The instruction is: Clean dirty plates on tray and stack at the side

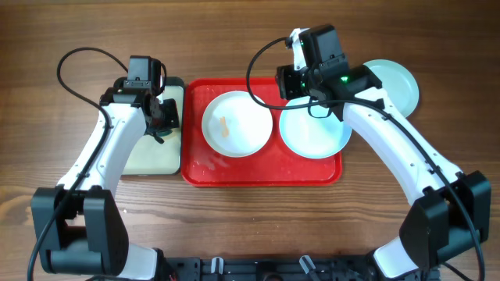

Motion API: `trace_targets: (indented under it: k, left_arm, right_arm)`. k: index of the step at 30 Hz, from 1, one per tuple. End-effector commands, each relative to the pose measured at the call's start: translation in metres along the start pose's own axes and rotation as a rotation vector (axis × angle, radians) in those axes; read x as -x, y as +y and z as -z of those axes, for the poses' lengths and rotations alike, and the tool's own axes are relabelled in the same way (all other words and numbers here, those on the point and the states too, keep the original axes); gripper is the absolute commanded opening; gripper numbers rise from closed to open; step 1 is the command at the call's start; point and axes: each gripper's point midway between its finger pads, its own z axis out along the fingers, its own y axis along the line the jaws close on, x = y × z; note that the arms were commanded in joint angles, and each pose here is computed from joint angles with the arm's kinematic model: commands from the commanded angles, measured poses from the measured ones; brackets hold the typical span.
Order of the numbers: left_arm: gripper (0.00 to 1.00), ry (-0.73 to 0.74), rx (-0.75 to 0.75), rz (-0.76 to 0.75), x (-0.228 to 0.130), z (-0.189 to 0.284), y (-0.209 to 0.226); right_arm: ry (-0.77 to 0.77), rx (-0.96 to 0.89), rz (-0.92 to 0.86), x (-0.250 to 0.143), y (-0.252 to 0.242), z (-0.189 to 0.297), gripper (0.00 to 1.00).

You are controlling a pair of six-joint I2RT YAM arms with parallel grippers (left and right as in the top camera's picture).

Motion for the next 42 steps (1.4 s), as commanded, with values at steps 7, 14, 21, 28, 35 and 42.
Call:
trace_targets:
  k: [7,14,21,28,35,42]
  left_arm:
    - [0.04,0.0,0.008,0.005,0.003,-0.002,-0.001]
    - [0.04,0.005,0.009,0.005,0.002,-0.004,-0.001]
    - [0.04,0.015,0.012,0.004,0.0,-0.004,0.0]
    - [0.04,0.015,0.012,0.004,0.0,-0.004,0.0]
    - [0.04,0.016,0.012,0.004,0.0,-0.004,0.0]
    - [0.04,0.016,0.012,0.003,0.0,-0.004,0.0]
  right_arm:
    - [0.173,0.074,0.105,-0.048,0.017,-0.06,0.45]
    - [0.301,0.08,0.102,-0.089,0.018,-0.097,0.26]
    - [0.314,0.091,0.095,-0.092,0.022,-0.097,0.12]
    - [0.312,0.09,0.096,-0.092,0.022,-0.099,0.17]
    - [0.323,0.088,0.114,-0.099,0.019,-0.112,0.18]
    - [0.334,0.087,0.117,-0.104,0.018,-0.12,0.18]
